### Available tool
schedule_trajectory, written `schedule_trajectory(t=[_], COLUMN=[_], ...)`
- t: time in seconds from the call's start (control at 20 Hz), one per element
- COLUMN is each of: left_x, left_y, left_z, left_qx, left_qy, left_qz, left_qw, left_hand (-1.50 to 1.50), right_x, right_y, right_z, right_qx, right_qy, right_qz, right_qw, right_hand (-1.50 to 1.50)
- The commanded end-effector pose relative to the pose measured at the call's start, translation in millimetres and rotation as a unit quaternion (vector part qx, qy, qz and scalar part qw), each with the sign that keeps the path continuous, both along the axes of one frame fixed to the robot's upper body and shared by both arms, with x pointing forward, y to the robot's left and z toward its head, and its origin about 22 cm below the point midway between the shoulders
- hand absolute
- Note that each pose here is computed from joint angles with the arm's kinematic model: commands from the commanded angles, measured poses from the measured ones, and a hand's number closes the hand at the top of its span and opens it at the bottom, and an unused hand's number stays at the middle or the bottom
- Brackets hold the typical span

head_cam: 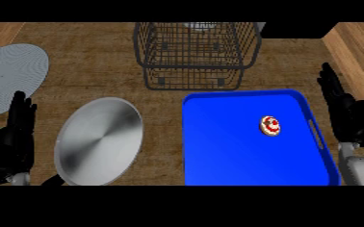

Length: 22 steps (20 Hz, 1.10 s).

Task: Pick the cupcake from the tray and place it in the tiered basket

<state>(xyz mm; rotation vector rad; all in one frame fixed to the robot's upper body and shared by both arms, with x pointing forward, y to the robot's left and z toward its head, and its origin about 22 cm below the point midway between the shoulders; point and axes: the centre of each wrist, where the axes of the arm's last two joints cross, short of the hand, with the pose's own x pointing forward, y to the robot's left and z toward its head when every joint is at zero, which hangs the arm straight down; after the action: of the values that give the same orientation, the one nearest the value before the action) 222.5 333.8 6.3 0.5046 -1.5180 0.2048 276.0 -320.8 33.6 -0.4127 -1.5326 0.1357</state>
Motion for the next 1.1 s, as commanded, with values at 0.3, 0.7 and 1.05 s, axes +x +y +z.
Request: schedule_trajectory(t=[0.3, 0.7, 1.05], left_x=[31.8, 36.5, 40.2], left_y=[-99, -89, -97], left_z=[-5, -19, -21], left_qx=[-0.044, -0.049, -0.057], left_qy=[0.012, 0.026, 0.032], left_qz=[-0.297, -0.321, -0.299], left_qw=[0.9538, 0.9454, 0.952], left_hand=[0.0, 0.0, 0.0], right_x=[42, 54, 56], right_y=[53, 127, 78], right_z=[-3, 1, 46], right_qx=[-0.092, 0.03, -0.23], right_qy=[-0.003, -0.104, 0.04], right_qz=[-0.056, -0.026, -0.022], right_qw=[0.994, 0.994, 0.972], right_hand=[-1.5, -1.5, -1.5])
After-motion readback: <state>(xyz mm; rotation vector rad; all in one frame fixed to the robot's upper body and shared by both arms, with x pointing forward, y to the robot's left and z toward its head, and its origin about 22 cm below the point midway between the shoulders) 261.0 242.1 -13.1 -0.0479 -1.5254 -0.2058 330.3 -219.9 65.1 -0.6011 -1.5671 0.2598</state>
